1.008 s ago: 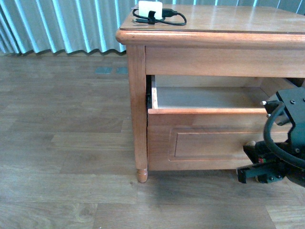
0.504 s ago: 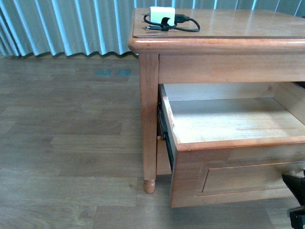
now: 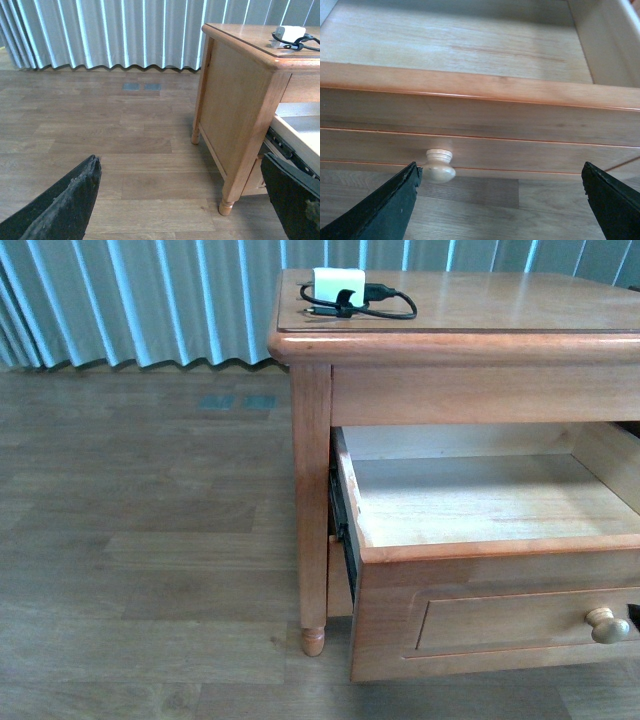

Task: Put charger into drawer

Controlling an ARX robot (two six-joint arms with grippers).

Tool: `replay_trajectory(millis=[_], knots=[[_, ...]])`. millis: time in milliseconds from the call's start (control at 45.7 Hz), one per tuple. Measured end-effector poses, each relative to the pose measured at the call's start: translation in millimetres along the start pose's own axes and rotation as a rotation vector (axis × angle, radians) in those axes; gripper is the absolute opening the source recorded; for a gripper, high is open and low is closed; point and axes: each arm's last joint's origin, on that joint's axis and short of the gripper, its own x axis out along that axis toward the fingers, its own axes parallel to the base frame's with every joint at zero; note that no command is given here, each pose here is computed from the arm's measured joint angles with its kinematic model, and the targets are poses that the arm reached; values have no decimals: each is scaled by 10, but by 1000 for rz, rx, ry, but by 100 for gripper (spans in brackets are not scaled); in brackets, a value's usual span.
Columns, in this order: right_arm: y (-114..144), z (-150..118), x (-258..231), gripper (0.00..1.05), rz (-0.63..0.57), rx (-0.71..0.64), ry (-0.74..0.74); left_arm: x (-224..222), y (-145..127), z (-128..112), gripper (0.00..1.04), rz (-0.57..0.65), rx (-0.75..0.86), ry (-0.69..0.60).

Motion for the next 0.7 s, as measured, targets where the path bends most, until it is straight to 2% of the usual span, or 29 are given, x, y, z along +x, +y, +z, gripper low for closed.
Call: replay_trajectory(millis=[460, 701], knots=[[-424, 343, -724, 96, -79, 93, -149, 0, 0, 0, 99, 0, 0, 0], [-594, 321, -970, 96, -140, 150, -208, 0, 0, 0, 99, 0, 0, 0]])
